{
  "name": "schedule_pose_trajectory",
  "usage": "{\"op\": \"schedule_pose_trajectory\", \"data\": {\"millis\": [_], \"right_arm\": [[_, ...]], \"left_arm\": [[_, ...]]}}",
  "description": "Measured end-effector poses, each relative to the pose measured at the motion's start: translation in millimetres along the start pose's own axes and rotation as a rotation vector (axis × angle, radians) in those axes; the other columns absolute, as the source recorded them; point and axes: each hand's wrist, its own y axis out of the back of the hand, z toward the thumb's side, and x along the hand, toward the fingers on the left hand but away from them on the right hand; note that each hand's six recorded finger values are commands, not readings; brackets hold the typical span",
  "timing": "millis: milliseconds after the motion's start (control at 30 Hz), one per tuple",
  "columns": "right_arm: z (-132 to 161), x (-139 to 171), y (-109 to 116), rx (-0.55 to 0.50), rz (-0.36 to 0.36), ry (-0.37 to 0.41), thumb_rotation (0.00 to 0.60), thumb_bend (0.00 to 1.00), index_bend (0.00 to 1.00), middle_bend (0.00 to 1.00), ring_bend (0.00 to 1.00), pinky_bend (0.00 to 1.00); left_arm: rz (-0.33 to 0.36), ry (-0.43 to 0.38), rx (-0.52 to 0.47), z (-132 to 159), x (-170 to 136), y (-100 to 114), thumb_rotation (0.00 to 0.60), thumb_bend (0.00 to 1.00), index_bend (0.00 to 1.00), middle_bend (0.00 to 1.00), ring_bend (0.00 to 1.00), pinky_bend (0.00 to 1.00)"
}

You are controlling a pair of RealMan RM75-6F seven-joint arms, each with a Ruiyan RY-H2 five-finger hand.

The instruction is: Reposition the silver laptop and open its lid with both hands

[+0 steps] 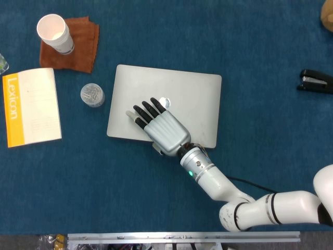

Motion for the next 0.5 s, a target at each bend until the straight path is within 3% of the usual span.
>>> {"op": "schedule_pose_trajectory", "data": {"millis": [500], "right_arm": [[-2.7, 1.9, 4.2, 0.041, -0.009, -0.010, 0.584, 0.39, 0.00, 0.07, 0.02, 0.07]], "left_arm": [[-0.005, 0.015, -0.013, -6.3, -0.4, -4.3, 0.600, 0.38, 0.13, 0.08, 0.01, 0.07]]}}
